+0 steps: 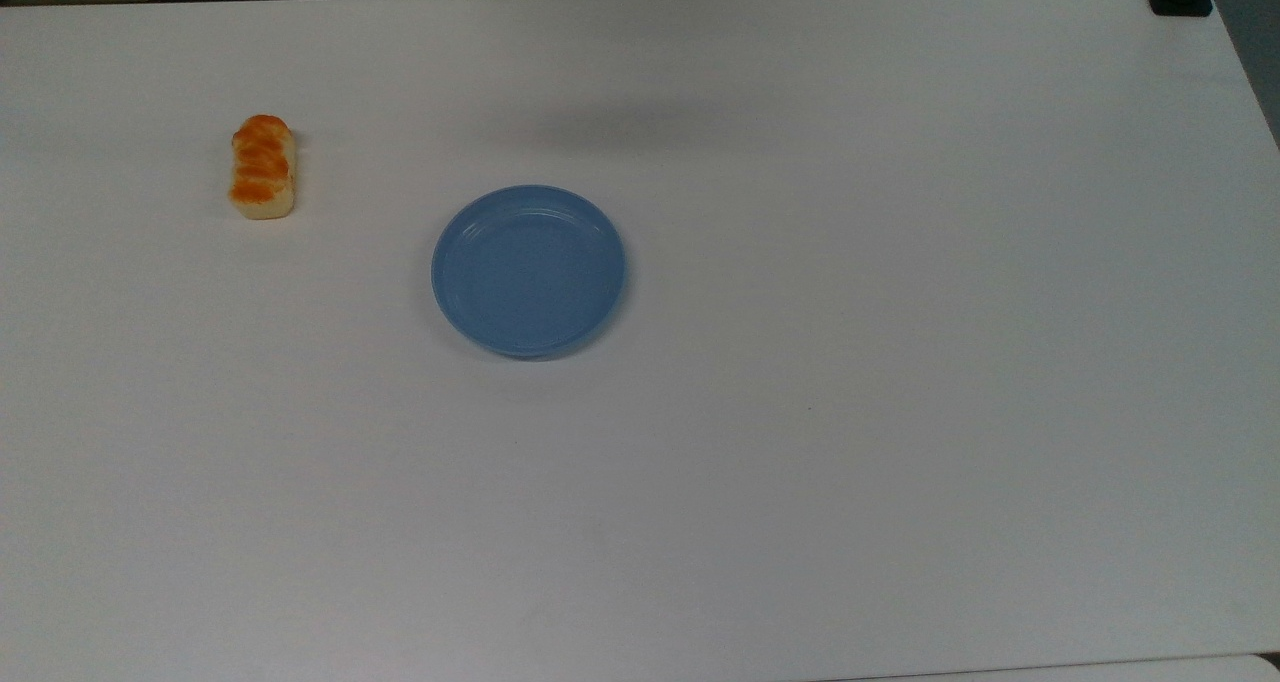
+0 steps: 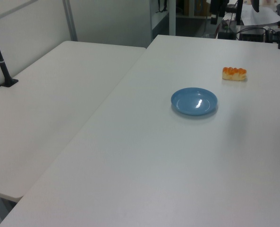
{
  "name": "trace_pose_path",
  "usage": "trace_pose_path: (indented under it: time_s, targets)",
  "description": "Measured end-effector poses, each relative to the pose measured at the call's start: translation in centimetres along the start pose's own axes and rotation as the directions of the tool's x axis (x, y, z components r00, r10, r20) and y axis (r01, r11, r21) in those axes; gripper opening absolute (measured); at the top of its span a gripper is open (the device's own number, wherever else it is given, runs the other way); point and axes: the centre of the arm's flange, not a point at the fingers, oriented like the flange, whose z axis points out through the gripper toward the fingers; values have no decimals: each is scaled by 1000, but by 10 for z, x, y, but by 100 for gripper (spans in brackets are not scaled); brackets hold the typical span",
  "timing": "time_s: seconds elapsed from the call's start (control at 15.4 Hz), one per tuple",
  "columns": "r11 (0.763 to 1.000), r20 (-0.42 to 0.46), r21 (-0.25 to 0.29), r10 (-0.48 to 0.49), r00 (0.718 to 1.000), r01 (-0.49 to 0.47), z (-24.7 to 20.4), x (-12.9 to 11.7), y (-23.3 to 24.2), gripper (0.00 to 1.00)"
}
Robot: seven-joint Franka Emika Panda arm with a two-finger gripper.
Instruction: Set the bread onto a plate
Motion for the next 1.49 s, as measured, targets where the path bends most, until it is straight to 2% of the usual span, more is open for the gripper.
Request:
trace_pose_path:
  time_s: [0.58, 0.84, 1.17, 1.49]
  targets:
    - [1000, 0, 0, 1, 1000, -1, 0, 0, 1, 100]
    - [1000, 15, -1, 28, 1000, -28, -3, -5, 16, 100]
    - [998, 55, -1, 57, 997, -57, -10, -20, 66, 100]
    - [1000, 44, 2, -20, 999, 20, -23, -44, 138, 100]
